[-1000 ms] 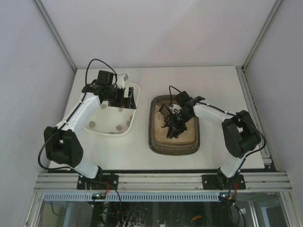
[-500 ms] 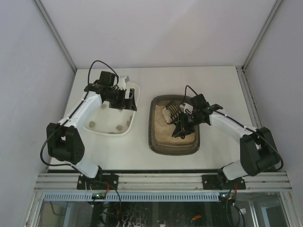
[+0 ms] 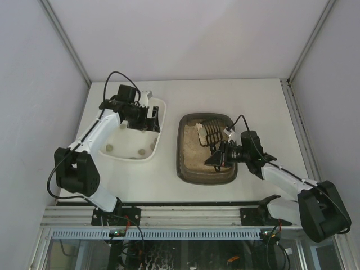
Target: Clean the litter box
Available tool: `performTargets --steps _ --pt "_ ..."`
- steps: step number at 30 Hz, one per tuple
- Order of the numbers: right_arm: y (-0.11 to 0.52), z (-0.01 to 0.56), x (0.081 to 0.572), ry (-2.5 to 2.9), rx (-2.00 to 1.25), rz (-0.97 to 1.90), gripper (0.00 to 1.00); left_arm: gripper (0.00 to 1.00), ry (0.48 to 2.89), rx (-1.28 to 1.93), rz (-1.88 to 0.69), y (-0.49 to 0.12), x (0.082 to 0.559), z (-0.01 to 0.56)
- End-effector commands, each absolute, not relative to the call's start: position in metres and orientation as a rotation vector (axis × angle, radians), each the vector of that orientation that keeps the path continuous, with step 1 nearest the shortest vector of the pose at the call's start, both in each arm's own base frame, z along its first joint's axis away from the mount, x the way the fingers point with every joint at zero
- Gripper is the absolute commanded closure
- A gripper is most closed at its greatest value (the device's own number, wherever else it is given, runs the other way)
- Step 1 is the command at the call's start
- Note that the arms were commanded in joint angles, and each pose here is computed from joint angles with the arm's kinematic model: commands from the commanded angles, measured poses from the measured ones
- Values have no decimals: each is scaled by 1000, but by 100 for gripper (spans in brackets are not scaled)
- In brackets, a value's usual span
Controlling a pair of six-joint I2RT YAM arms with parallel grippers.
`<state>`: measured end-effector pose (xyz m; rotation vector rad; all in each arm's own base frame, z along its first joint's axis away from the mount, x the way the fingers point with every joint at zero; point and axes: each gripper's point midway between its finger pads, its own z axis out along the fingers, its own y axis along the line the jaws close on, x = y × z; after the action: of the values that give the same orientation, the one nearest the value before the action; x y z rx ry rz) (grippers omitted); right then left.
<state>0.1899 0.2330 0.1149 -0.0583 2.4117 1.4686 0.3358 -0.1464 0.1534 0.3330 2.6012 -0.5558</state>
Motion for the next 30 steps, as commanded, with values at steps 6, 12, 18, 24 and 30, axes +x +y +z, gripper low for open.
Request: performTargets --steps 6,12,18,24,30 --pt "239 141 210 2023 -216 1324 100 0 2500 366 -426 -129 333 180" --pt "232 140 206 1940 -115 1387 100 0 2501 353 -407 -126 331 176" --pt "232 159 205 1860 -25 1562 100 0 2520 343 -417 -127 332 170" --pt "272 158 188 2028 -108 1783 100 0 2538 345 -414 -127 332 163" --pt "278 187 194 1915 40 2136 100 0 2546 343 -398 -125 332 160"
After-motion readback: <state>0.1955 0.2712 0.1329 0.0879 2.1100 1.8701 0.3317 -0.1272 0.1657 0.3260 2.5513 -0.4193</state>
